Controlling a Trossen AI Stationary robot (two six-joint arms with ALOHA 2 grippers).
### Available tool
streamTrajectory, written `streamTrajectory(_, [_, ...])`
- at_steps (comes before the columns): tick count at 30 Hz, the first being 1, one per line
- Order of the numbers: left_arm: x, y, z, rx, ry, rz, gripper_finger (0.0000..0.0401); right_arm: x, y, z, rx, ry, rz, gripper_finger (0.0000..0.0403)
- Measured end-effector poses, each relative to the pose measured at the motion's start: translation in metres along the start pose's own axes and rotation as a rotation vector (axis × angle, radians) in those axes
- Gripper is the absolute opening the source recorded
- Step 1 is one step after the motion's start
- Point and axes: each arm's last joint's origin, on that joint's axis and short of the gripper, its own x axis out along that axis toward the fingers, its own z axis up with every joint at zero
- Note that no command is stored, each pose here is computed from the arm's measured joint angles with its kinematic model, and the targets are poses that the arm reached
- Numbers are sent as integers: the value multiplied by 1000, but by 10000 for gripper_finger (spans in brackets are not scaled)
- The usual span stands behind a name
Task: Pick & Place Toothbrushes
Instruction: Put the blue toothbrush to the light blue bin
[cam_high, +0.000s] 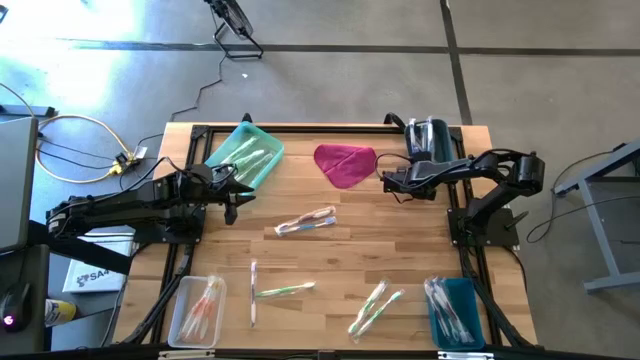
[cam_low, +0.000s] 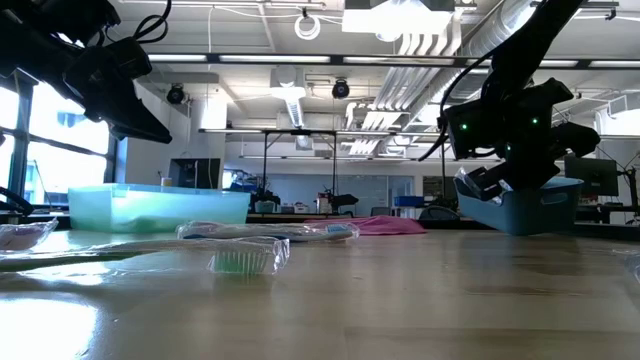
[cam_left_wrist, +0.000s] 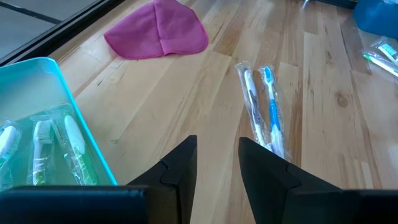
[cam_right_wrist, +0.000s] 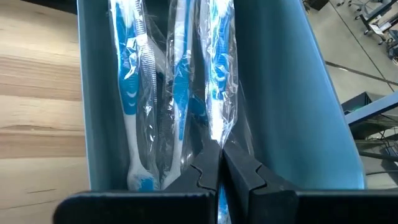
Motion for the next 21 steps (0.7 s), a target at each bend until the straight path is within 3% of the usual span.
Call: streamTrajectory(21, [0,0,0,0,1,-4,116,0,1,-2,-67,66,23,4])
